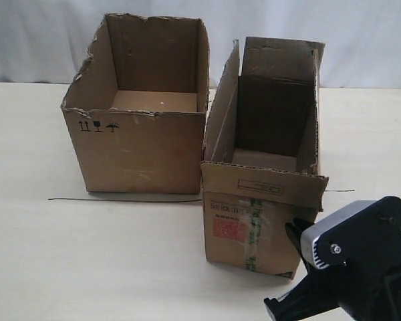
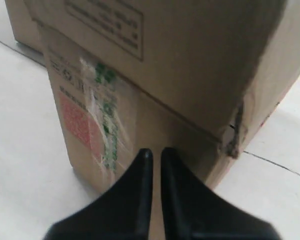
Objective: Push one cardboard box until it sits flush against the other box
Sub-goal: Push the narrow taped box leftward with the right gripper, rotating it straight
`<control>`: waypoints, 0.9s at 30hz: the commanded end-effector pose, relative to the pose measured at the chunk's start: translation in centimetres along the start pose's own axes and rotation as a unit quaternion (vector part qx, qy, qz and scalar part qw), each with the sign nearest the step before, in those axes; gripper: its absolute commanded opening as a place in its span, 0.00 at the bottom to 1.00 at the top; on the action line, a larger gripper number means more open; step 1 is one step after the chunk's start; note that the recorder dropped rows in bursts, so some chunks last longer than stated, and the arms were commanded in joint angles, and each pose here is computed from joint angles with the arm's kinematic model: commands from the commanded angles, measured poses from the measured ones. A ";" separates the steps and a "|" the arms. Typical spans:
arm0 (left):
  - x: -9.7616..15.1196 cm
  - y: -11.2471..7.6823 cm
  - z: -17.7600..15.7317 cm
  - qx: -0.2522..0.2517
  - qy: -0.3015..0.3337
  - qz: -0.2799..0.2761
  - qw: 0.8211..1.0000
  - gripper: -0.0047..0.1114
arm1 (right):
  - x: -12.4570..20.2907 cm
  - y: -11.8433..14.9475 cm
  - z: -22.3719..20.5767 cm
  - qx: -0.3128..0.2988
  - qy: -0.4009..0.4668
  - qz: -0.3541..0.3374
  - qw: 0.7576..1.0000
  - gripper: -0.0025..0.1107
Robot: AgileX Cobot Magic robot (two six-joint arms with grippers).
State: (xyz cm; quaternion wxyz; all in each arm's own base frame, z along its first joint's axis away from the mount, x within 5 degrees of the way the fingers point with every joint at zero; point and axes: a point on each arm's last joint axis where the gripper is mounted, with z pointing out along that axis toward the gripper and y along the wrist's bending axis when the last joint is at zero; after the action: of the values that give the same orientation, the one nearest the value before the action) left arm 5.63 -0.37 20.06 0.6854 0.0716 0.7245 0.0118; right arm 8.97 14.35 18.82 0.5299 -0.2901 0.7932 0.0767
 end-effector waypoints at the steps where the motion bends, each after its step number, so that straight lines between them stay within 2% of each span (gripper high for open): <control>1: 0.0 0.0 0.0 0.000 -0.003 -0.001 1.000 0.04 | -0.2 -0.4 0.0 0.022 -0.015 -0.003 1.000 0.07; 13: 0.0 0.0 0.0 0.000 -0.003 -0.001 1.000 0.04 | -0.3 -2.1 0.6 0.075 -0.011 0.012 0.997 0.07; 27: 0.0 0.0 0.0 -0.001 -0.003 -0.001 1.000 0.04 | -0.3 -2.2 0.6 0.078 -0.013 0.016 0.997 0.07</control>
State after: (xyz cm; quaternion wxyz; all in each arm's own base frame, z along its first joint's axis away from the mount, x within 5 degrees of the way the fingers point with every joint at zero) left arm 5.63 -0.37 20.06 0.6854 0.0716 0.7245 0.0118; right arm 10.56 13.07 19.19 0.5547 -0.2368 0.7970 0.0316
